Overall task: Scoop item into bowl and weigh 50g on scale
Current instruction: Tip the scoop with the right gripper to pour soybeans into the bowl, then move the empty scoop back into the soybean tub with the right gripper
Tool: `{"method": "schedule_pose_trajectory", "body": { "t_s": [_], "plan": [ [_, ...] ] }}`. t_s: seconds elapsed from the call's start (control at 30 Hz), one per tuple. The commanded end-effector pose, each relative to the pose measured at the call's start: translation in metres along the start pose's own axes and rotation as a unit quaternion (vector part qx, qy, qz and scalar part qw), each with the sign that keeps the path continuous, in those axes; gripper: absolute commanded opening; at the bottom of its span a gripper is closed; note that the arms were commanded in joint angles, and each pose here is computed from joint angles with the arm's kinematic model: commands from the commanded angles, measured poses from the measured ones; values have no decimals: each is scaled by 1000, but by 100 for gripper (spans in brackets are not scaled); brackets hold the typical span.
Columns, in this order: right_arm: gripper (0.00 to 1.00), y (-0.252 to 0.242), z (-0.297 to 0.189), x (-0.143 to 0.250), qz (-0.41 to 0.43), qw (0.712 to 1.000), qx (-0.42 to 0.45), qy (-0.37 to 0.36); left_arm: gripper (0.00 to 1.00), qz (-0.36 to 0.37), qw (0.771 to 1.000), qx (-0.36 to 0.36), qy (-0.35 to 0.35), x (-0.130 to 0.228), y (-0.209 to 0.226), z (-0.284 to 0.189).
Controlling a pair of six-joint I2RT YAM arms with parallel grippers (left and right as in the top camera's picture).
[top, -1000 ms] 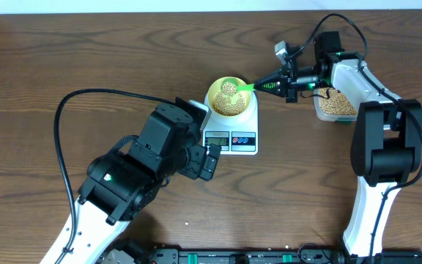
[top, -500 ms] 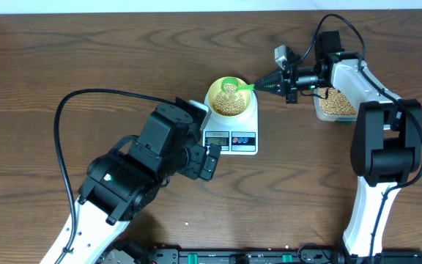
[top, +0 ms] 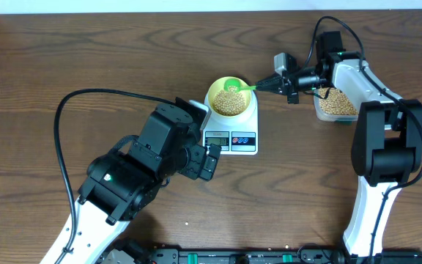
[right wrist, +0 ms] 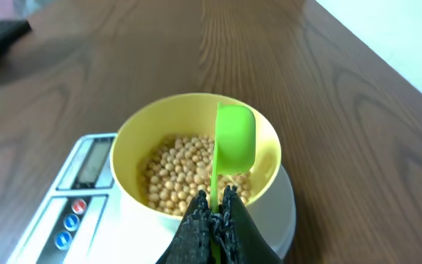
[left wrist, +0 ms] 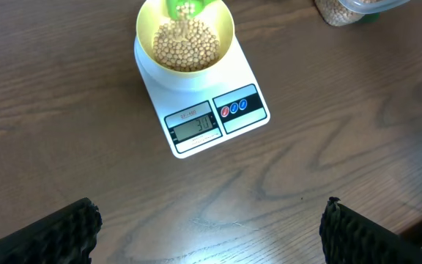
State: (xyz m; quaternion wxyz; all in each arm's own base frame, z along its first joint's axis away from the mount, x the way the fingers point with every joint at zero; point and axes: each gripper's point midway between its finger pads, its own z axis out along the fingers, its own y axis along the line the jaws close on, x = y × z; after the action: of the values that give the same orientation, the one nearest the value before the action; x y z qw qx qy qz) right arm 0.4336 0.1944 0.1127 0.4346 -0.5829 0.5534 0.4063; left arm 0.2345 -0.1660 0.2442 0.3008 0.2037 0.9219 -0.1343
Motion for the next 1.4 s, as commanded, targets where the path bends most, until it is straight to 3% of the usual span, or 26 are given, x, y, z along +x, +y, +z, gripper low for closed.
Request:
{"method": "schedule_pose_trajectory", "body": {
  "t_s": [0.0, 0.53, 0.9, 1.0, 1.17, 1.23, 1.37],
  "plan": [
    [1, -4, -3, -1, -61, 998, 4, 6, 98, -4, 1000, 2, -13, -7, -1, -7],
    [1, 11, -17, -53, -125, 992, 5, 4, 98, -4, 1000, 2, -13, -7, -1, -7],
    [1, 14, -36, -124, 4, 998, 16, -56, 98, -4, 1000, 3, -13, -7, -1, -7],
    [1, -5, -46, -151, 79, 994, 56, -53, 98, -4, 1000, 2, -13, -7, -1, -7],
    [1, -53, -67, -166, 197, 958, 205, -27, 98, -4, 1000, 3, -13, -7, -1, -7],
    [1, -70, -92, -166, 208, 924, 320, 11, 98, -4, 1000, 2, -13, -7, -1, -7],
    [1, -75, -125, -152, 230, 868, 434, 76, 98, -4, 1000, 2, -13, -7, -1, -7]
  ]
}}
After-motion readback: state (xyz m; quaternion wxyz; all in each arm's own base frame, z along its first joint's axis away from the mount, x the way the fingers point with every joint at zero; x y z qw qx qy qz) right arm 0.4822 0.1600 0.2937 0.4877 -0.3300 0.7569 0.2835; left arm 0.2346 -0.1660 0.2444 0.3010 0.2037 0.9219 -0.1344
